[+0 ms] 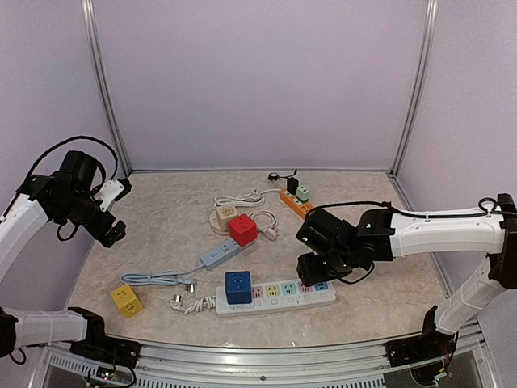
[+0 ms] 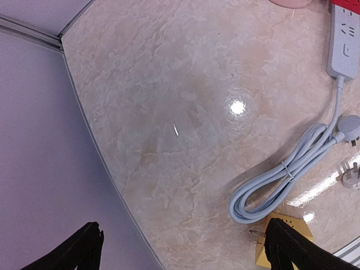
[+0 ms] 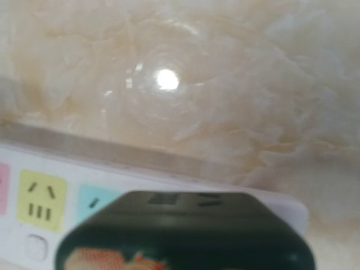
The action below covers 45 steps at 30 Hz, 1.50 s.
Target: Insert the plug
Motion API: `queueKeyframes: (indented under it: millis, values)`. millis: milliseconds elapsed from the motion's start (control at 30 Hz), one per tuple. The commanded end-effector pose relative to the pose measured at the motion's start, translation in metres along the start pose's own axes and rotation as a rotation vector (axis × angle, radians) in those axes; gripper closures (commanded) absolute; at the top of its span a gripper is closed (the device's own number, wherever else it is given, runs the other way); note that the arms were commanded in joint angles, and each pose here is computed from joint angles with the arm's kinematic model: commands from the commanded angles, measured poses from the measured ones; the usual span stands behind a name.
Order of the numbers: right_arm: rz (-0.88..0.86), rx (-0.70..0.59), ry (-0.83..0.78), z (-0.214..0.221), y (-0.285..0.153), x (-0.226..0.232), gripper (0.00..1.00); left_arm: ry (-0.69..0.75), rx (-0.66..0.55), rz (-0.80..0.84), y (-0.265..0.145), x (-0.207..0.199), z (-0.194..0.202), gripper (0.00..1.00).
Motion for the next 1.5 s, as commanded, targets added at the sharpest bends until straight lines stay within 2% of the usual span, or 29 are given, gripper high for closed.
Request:
queueKeyframes:
  millis: [0, 533, 767, 1067, 1467]
  values:
    - [-0.053, 0.017, 0.0, -0.001, 0.01, 0.01, 1.0, -0.013, -0.01, 0.0, -0.004, 0.003, -0.002, 0.01]
    - [0.05, 0.087, -0.008, 0.014, 0.018, 0.007, 1.0, -0.008, -0.006, 0.007, -0.004, 0.004, -0.002, 0.01]
    - [0.024, 0.062, 0.006, 0.017, 0.025, 0.011, 1.0, -0.005, -0.011, 0.013, -0.004, 0.003, -0.002, 0.01]
    - [-0.059, -0.029, -0.026, -0.002, 0.009, 0.052, 1.0, -0.005, -0.013, 0.01, -0.005, 0.002, -0.001, 0.01]
    - [-0.07, 0.012, 0.004, 0.017, 0.023, 0.082, 1.0, 0.008, -0.018, 0.012, -0.006, 0.0, -0.001, 0.01]
Point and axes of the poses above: each gripper's point midway between its finger pads, its own y axis out along the fingers, its own x axis along the line the jaws close on, z = x × y, the point moved 10 cm from there along -y, back along the fingers, and after that the axes turned 10 degrees about y, right-handed, at the moved point
